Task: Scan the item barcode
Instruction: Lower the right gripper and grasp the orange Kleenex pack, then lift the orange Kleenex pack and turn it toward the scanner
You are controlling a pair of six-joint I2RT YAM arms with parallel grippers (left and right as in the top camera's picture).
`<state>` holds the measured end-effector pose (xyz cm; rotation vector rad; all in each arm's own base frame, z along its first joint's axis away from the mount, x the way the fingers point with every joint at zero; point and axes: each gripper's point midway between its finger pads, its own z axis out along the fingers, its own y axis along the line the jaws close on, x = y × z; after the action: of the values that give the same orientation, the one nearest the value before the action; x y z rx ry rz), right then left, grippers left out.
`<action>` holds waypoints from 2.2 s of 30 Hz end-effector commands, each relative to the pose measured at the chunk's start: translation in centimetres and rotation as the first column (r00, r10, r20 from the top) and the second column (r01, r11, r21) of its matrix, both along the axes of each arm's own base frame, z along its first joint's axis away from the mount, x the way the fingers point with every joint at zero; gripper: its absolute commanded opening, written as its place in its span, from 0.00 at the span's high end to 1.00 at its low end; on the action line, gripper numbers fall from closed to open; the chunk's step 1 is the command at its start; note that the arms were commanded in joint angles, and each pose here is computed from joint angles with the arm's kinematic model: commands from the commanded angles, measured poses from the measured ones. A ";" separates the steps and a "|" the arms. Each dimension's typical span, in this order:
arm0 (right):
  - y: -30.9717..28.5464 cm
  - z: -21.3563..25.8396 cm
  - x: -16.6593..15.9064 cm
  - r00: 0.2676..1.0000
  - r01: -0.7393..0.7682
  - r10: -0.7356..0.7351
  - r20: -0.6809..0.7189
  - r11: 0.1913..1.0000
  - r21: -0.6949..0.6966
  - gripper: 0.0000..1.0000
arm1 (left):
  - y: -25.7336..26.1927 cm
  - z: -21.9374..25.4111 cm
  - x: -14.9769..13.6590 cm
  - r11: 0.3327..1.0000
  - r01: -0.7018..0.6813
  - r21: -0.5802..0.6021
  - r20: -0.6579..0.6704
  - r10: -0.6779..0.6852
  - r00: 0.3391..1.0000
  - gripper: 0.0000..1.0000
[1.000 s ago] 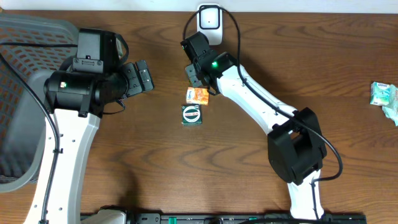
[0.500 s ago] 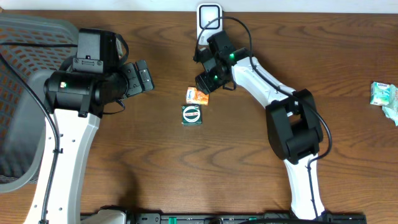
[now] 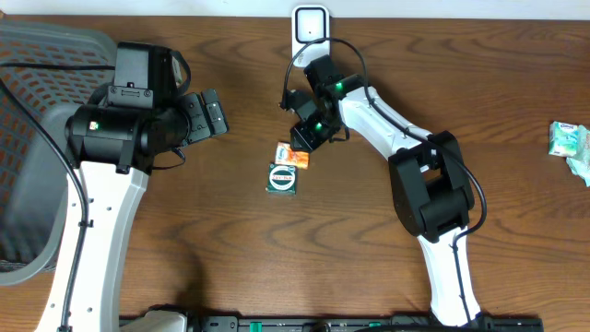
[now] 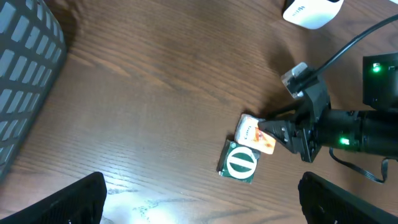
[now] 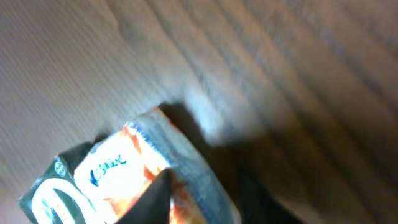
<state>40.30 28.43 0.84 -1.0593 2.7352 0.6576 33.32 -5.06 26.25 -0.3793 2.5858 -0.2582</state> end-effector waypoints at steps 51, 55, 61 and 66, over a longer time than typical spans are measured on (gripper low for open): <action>-4.0 -0.1 -2.8 0.997 0.070 -0.073 -0.019 0.989 -0.132 0.99 | 0.2 0.4 0.1 1.000 -0.003 0.007 0.010 0.003 1.000 0.02; -4.2 -0.1 -2.8 0.981 0.171 -0.182 -0.066 0.976 -0.138 0.99 | 0.2 0.4 0.1 1.000 -0.003 0.007 0.010 0.003 1.000 0.02; -3.2 1.7 -2.7 0.950 0.245 -0.232 -0.208 0.969 0.039 0.99 | 0.2 0.4 0.1 1.000 -0.003 0.007 0.010 0.003 1.000 0.02; -2.8 5.4 -2.2 0.908 0.308 -0.184 -0.376 0.902 0.304 0.99 | 0.2 0.4 0.1 1.000 -0.003 0.007 0.010 0.003 1.000 0.02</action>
<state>38.38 24.59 3.28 -0.6420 2.8867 0.9419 33.31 -5.06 26.25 -0.3794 2.5861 -0.2581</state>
